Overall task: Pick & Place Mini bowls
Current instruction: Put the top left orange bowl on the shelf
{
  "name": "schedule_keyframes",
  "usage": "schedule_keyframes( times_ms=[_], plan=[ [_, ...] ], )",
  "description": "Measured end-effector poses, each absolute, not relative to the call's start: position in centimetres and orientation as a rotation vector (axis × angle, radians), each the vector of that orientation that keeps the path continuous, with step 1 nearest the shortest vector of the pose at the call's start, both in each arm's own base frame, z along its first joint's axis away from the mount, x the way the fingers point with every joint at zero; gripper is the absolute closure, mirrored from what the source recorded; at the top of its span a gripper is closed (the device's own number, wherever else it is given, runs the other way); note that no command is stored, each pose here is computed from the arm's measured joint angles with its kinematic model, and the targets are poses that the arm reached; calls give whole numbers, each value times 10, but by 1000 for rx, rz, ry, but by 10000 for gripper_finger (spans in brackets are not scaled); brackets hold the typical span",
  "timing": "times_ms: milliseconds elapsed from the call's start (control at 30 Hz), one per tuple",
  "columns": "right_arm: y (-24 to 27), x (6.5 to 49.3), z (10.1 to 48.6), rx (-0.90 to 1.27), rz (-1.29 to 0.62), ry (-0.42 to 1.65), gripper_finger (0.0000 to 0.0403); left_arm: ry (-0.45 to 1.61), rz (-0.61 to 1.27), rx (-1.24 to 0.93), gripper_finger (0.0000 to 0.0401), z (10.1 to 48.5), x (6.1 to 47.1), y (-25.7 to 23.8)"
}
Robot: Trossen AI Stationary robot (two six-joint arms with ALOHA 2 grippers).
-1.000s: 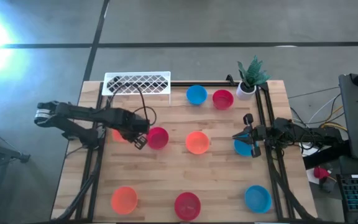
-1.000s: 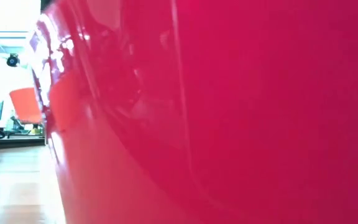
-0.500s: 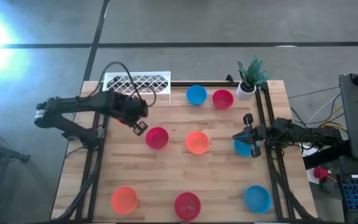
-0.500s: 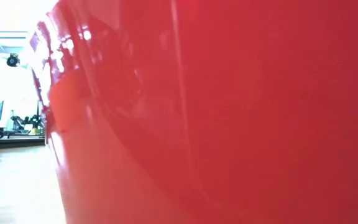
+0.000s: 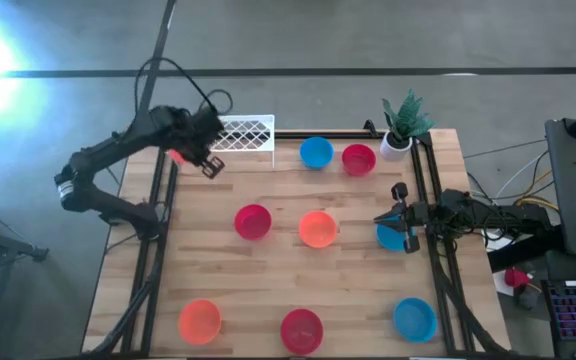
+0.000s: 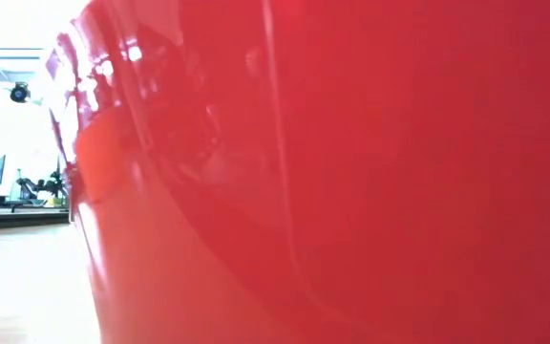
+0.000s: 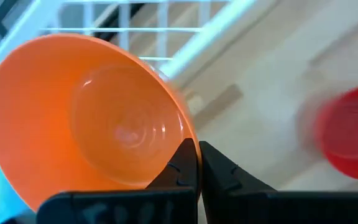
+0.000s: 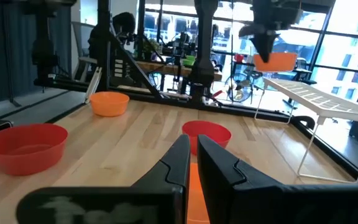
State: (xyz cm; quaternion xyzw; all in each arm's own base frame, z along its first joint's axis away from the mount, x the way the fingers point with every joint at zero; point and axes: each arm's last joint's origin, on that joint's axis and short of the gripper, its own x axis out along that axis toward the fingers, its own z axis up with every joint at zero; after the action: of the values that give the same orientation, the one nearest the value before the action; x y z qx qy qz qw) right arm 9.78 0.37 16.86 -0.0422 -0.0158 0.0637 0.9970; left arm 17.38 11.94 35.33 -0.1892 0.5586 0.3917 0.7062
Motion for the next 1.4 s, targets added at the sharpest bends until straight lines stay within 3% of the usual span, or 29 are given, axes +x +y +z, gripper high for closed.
schedule_keyframes(
  times_ms=[333, 767, 1400],
  plan=[
    [4, 98, 169, -85, 127, -32, 374, 1296, 932, -430, 401, 345, 156, 163],
    [4, 98, 169, -73, 127, -32, 374, 1406, 875, -399, 401, 326, 179, 201],
    [4, 98, 169, -35, 128, -28, 374, 1435, 906, -449, 401, 324, 171, 209]
  ],
)
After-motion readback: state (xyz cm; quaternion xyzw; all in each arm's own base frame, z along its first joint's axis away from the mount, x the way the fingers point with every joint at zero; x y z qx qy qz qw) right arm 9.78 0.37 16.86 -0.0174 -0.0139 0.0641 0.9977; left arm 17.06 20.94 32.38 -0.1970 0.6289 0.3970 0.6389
